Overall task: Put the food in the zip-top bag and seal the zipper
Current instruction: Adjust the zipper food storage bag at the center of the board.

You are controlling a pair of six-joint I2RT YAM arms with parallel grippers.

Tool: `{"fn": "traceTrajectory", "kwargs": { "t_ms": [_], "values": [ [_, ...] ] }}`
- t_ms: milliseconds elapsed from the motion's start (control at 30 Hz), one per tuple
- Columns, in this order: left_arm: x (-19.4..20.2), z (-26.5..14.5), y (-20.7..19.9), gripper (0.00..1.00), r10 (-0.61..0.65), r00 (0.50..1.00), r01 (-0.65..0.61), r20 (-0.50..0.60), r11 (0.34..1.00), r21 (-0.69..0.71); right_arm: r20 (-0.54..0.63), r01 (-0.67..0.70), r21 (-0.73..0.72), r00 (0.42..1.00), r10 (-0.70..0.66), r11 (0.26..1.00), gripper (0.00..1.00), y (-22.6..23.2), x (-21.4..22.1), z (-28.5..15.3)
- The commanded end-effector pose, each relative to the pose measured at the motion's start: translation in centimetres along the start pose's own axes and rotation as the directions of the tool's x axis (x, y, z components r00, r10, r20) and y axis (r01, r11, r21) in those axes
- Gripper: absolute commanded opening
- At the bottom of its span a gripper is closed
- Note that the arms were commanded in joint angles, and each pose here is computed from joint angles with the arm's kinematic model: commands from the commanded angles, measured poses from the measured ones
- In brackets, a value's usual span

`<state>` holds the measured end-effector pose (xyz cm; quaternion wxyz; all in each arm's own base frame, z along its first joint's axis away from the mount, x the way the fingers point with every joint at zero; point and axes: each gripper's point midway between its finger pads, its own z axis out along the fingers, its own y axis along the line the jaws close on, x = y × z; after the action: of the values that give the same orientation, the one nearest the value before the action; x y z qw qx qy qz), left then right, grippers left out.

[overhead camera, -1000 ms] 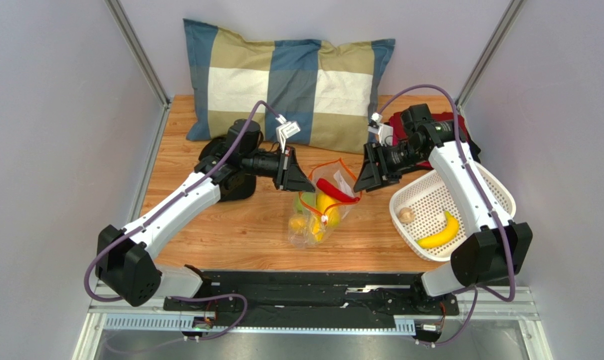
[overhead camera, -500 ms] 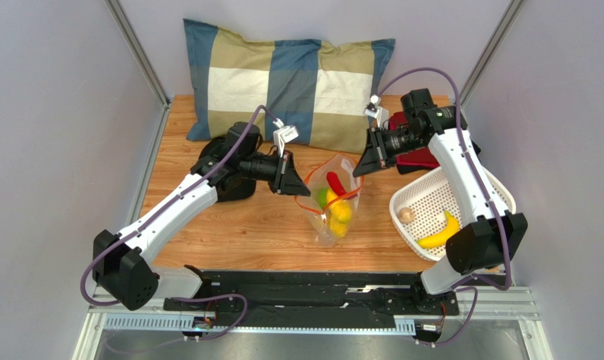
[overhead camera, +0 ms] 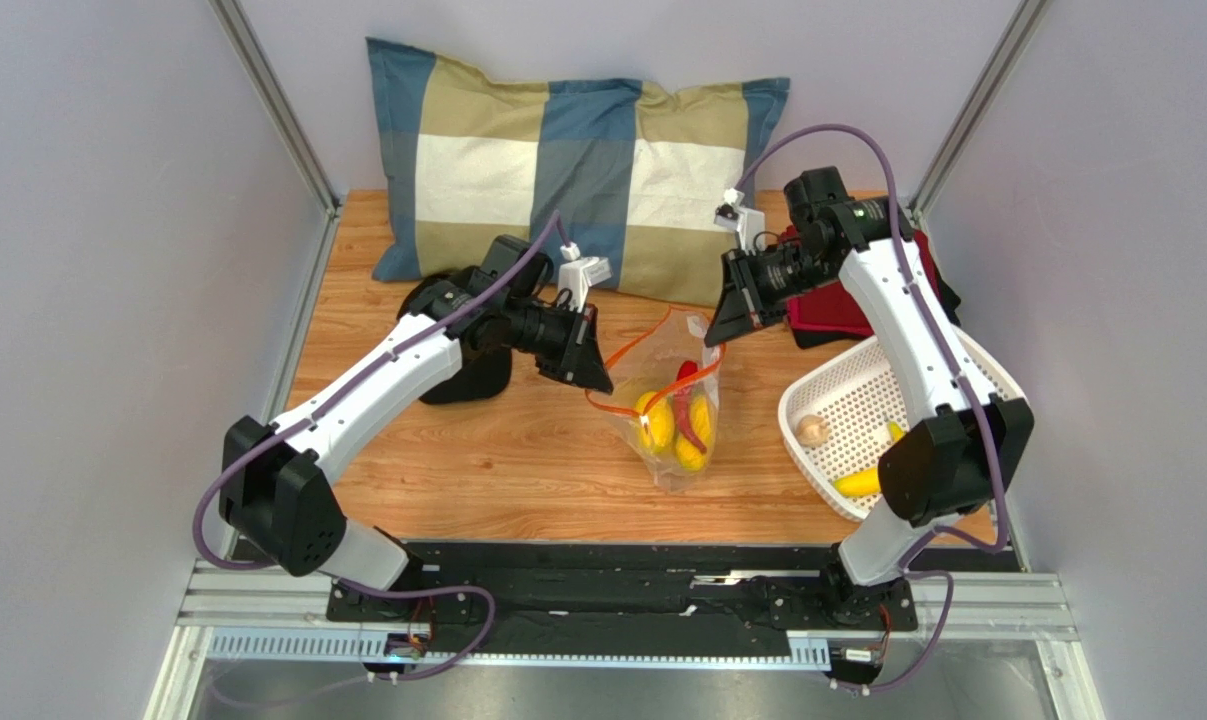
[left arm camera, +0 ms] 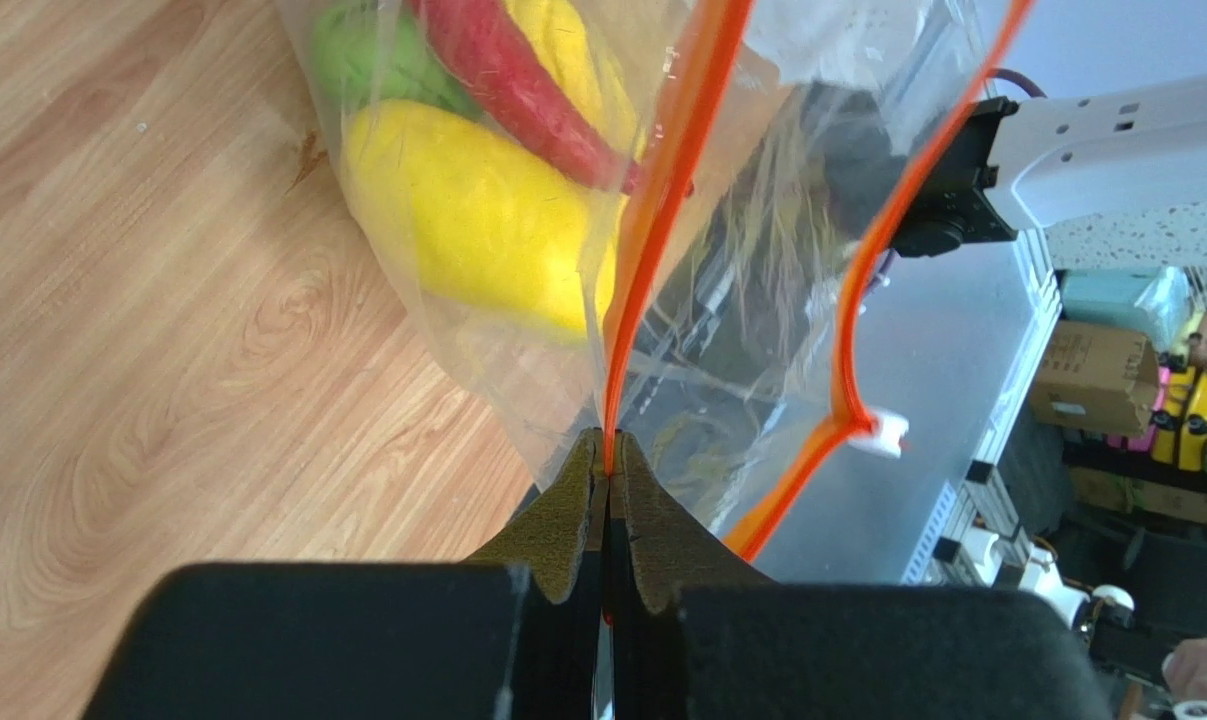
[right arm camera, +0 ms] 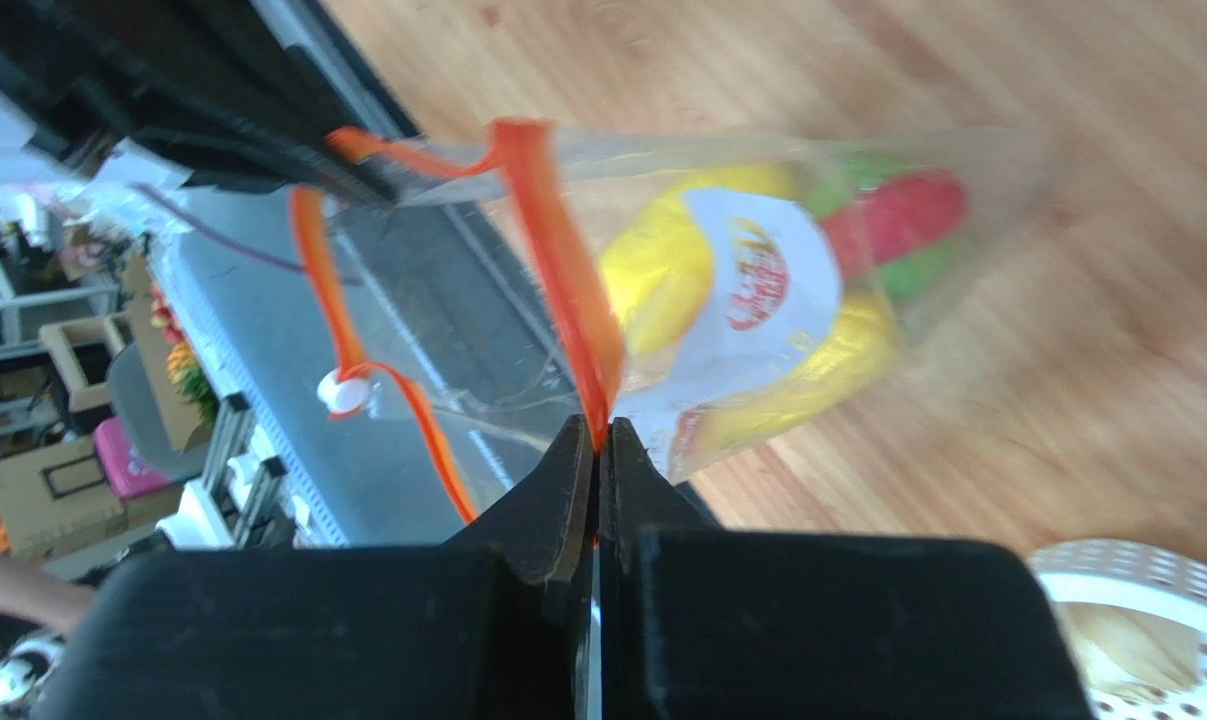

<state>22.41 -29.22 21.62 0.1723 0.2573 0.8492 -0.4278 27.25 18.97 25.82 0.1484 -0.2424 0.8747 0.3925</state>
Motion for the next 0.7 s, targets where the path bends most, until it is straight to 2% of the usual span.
{"fn": "traceTrajectory", "kwargs": {
  "t_ms": [0,67,167,200,300,433,500,600,667],
  "values": [
    [-1.0,-1.1,-1.2,0.00,0.068,0.997,-0.068,0.035,0.998,0.005,0.047,0.065,0.138,0.996,-0.072,0.988,0.10,-1.1,-1.8,-2.9],
    [-1.1,-0.9,-0.8,0.00,0.066,0.997,-0.066,0.035,0.998,-0.003,0.040,0.083,0.169,0.995,-0.091,0.982,0.17,-1.8,-2.2,-3.1],
    [-1.2,-0.7,-0.7,0.00,0.061,0.997,-0.061,0.037,0.998,-0.006,0.064,0.100,0.204,0.991,-0.115,0.974,0.45,-2.2,-3.3,-4.5],
    [-1.3,-0.8,-0.9,0.00,0.064,0.997,-0.064,0.038,0.998,0.002,0.082,0.095,0.214,0.990,-0.114,0.972,0.64,-2.4,-3.6,-5.2],
    [-1.7,-1.1,-1.4,0.00,0.072,0.996,-0.072,0.052,0.997,0.010,0.174,0.051,0.259,0.980,-0.099,0.965,0.88,-3.7,-4.3,-8.4],
    [-2.0,-1.1,-1.6,0.00,0.073,0.996,-0.074,0.058,0.997,0.016,0.295,-0.144,0.393,0.955,0.023,0.908,0.94,-8.7,-2.6,-13.9],
    [-2.1,-1.0,-1.7,0.00,0.070,0.996,-0.071,0.055,0.997,0.019,0.302,-0.225,0.434,0.949,0.094,0.872,0.98,-11.7,-0.3,-14.3],
    [-2.4,-1.0,-1.8,0.00,0.076,0.995,-0.077,0.059,0.997,0.022,0.347,-0.352,0.553,0.921,0.175,0.755,0.99,-16.6,3.8,-16.5],
    [-2.6,-0.9,-1.9,0.00,0.080,0.995,-0.082,0.061,0.996,0.021,0.390,-0.438,0.649,0.894,0.222,0.622,1.00,-19.4,6.7,-18.5]
  ]
}}
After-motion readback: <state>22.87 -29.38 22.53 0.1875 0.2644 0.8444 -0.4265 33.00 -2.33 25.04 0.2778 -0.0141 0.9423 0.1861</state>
